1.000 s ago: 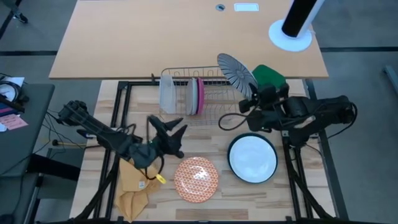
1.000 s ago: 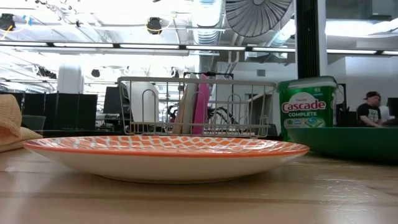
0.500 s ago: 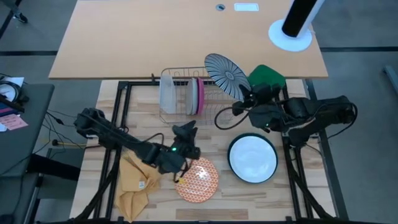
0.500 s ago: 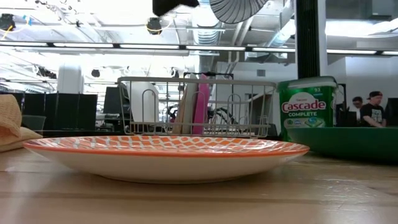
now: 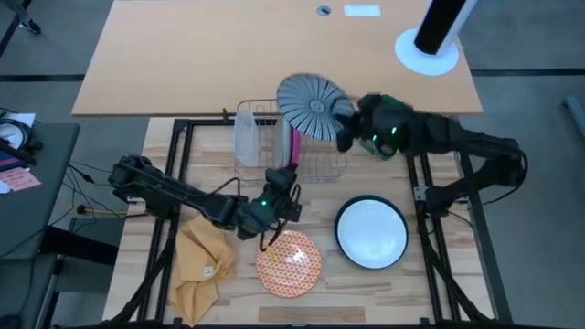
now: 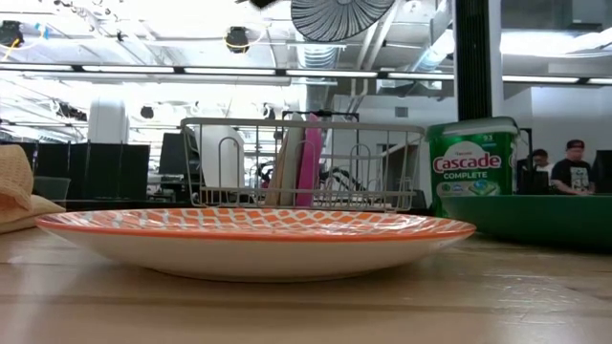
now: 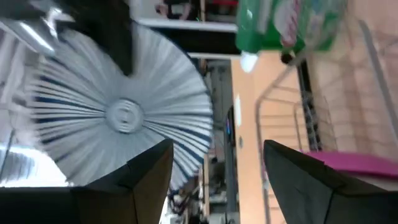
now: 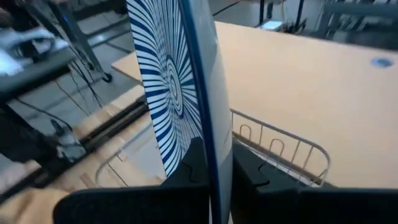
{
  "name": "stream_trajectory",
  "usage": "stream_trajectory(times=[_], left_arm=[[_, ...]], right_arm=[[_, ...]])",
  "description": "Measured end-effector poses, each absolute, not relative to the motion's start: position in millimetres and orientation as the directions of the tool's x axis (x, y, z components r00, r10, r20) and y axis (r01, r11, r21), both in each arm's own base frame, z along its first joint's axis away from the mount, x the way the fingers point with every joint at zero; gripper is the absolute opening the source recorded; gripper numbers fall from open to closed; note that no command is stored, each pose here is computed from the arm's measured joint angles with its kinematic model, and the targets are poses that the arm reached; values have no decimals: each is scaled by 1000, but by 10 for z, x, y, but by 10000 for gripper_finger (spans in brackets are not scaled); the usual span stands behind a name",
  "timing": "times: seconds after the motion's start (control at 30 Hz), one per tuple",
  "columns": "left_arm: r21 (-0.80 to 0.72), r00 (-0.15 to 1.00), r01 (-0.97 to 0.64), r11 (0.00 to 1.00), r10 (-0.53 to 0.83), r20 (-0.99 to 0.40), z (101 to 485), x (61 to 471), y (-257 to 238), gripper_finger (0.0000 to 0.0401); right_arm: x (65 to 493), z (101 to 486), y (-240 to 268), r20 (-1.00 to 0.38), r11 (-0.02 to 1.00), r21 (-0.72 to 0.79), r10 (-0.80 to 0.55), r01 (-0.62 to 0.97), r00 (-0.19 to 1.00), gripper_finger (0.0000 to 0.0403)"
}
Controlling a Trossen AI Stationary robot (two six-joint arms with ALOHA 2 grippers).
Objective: Sort dishes
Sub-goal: Put the blue patterned plate into the dish rack
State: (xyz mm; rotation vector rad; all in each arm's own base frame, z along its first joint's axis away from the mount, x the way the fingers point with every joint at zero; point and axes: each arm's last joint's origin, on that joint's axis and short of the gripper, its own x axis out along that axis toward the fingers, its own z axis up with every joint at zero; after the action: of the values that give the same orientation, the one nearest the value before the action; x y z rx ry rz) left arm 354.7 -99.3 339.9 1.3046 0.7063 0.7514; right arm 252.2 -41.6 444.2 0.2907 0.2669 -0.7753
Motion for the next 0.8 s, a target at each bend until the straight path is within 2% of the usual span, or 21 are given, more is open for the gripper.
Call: stream_trajectory(times=[0.17,0.33,0.57,0.67,0.8], left_arm=[[981,677,-139,136,736,-7,3764,3474,-1110,244],[983,747,-121,141,665,-4,3862,3415,-1105,245],[991,689,107,82,713,-133,3569,3431,-1018,284],[995,616,68,75,781,-101,3528,3440,-934,301],[996,538,83,40,839,-78,3514,3457,-786,300]], right_arm=[[2504,4493,-651,-336,723,328,-513,609,790,20],[2460,4509,-711,-344,746,402,-414,531,843,20],[2441,4525,-701,-339,752,422,-387,506,858,20],[2442,4543,-692,-325,758,440,-365,481,873,20],[2473,4524,-699,-331,736,472,-361,485,871,20]])
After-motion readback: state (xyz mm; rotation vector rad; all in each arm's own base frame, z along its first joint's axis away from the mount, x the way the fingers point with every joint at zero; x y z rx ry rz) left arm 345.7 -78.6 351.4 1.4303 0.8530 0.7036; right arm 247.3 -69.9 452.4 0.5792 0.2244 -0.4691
